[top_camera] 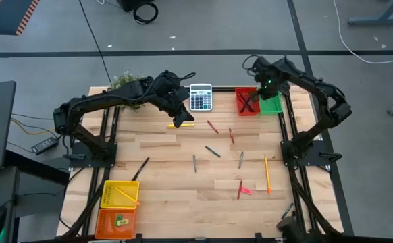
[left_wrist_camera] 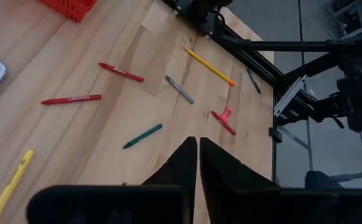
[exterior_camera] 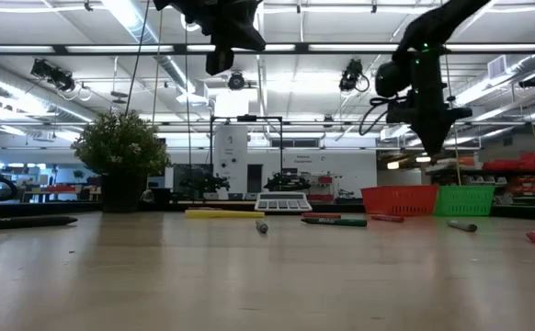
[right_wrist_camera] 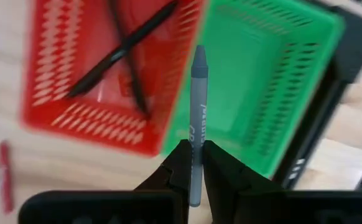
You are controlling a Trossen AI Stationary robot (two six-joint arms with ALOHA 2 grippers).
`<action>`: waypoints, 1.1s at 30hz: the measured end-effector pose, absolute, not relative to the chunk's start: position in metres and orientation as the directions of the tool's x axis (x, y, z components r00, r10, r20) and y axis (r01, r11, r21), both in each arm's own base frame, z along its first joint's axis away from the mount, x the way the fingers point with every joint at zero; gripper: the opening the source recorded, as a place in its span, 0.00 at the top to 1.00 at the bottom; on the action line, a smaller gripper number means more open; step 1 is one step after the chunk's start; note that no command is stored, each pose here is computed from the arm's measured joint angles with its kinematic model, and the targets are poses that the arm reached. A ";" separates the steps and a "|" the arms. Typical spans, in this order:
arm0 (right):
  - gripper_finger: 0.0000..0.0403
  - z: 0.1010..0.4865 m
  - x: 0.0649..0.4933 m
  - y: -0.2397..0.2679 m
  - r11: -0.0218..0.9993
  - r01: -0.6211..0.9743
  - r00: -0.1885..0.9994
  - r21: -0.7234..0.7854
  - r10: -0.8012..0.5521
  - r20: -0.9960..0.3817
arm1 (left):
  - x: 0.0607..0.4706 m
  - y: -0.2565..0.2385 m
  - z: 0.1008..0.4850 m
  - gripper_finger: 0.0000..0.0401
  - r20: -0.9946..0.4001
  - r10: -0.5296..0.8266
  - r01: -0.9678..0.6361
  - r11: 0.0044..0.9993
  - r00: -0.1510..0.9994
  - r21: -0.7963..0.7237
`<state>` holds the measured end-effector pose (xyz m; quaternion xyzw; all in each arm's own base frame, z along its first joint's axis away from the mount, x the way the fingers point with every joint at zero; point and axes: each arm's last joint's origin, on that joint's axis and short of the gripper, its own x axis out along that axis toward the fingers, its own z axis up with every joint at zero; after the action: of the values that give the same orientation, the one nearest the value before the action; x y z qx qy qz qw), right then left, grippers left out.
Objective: Sort crayons/erasers/pens/pencils in bins
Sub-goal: Put the top gray crayon into the green bin
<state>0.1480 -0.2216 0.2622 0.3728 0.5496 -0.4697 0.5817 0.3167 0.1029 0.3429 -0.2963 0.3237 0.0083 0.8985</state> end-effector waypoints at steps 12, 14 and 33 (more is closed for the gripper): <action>0.90 0.256 0.135 -0.241 0.141 0.989 -0.023 -0.048 -0.177 -0.984 | 0.317 0.103 0.343 0.98 -0.584 -0.176 -0.197 0.832 0.793 -0.518; 0.90 0.256 0.135 -0.242 0.111 0.993 -0.025 -0.046 -0.181 -0.983 | 0.317 0.103 0.343 0.97 -0.581 -0.175 -0.196 0.832 0.795 -0.519; 0.90 0.257 0.152 -0.231 -0.035 0.997 -0.079 -0.073 -0.226 -0.971 | 0.318 0.103 0.344 0.95 -0.575 -0.174 -0.173 0.850 0.800 -0.498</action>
<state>0.1524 -0.2314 0.2567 0.4266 0.4515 -0.5793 0.5278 0.3180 0.1030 0.3438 -0.2740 0.3165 -0.0005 0.9082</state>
